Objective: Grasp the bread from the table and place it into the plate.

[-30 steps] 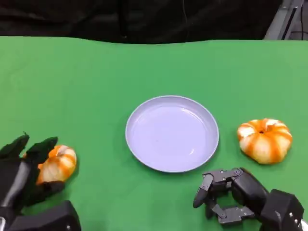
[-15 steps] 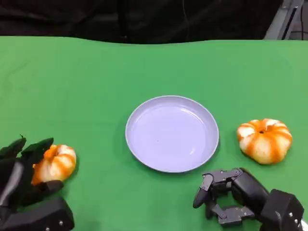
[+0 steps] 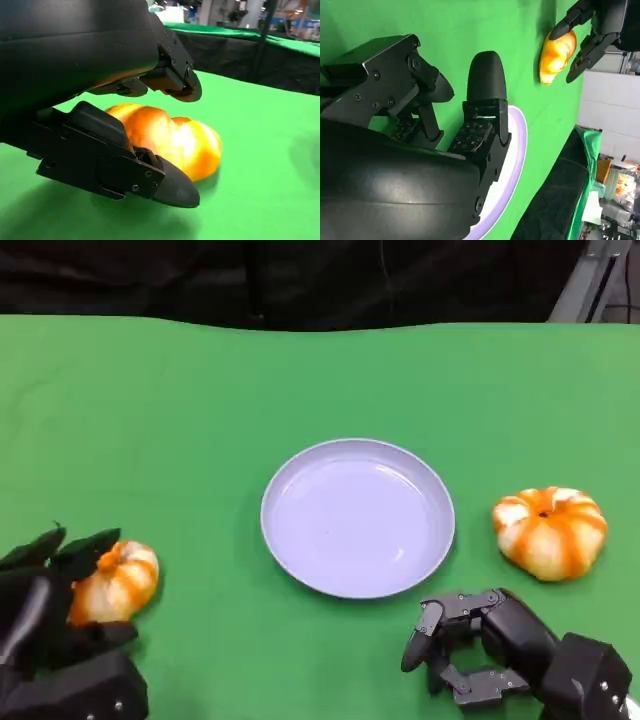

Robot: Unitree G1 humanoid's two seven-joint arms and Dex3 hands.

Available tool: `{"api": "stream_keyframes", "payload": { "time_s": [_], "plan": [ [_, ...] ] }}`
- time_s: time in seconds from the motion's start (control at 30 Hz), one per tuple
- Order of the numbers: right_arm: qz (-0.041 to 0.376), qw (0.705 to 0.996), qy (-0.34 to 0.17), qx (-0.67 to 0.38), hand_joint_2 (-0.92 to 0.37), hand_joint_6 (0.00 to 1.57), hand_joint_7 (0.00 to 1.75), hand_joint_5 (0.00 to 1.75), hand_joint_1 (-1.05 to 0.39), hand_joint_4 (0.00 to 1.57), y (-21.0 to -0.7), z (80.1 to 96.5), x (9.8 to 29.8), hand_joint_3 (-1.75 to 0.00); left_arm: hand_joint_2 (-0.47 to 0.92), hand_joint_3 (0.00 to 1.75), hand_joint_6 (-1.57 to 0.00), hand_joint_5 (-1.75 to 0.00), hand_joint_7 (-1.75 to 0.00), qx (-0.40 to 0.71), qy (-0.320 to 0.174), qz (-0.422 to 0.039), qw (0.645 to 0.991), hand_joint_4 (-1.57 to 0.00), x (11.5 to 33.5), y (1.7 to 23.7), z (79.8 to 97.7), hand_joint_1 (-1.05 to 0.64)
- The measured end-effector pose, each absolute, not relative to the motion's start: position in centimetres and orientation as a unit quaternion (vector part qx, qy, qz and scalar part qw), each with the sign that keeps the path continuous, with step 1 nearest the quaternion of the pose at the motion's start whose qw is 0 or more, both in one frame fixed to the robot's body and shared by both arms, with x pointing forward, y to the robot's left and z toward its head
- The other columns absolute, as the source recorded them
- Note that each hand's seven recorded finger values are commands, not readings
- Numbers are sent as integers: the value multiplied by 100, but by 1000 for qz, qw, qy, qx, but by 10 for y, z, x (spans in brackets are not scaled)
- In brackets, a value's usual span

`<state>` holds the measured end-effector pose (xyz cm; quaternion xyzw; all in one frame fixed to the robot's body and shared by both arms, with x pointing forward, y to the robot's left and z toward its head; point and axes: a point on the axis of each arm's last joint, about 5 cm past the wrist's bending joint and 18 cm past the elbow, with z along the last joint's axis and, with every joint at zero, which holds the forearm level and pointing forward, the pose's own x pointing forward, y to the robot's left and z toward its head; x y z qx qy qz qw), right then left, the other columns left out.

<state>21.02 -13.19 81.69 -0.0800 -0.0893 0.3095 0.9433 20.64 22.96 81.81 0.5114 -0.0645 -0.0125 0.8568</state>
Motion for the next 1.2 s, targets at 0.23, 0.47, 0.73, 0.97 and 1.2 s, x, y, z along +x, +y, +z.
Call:
{"api": "stream_keyframes", "payload": {
  "time_s": [0.23,0.47,0.73,0.97,1.2],
  "plan": [
    [312,943,-89,-80,-54,100,95,133,20,98,-132,817,210,-113,91,1,-51,-1,0,506,-69,-21,860,-38,208,229,818,-89],
    [313,942,-89,-80,-55,100,96,134,20,98,-132,817,210,-112,91,0,-50,-1,0,510,-50,-37,858,-39,207,229,815,-87],
    [311,943,-89,-80,-55,100,96,134,21,98,-132,817,210,-111,88,0,-52,-1,0,511,-44,-36,857,-44,213,228,815,-71],
    [309,943,-89,-81,-56,99,96,133,22,99,-132,817,210,-110,85,0,-53,-1,0,514,-34,-40,856,-47,215,228,815,-61],
    [309,943,-91,-81,-57,100,96,134,22,98,-132,817,211,-109,83,1,-54,0,0,509,-32,-51,858,-47,216,228,816,-4]
  ]
}}
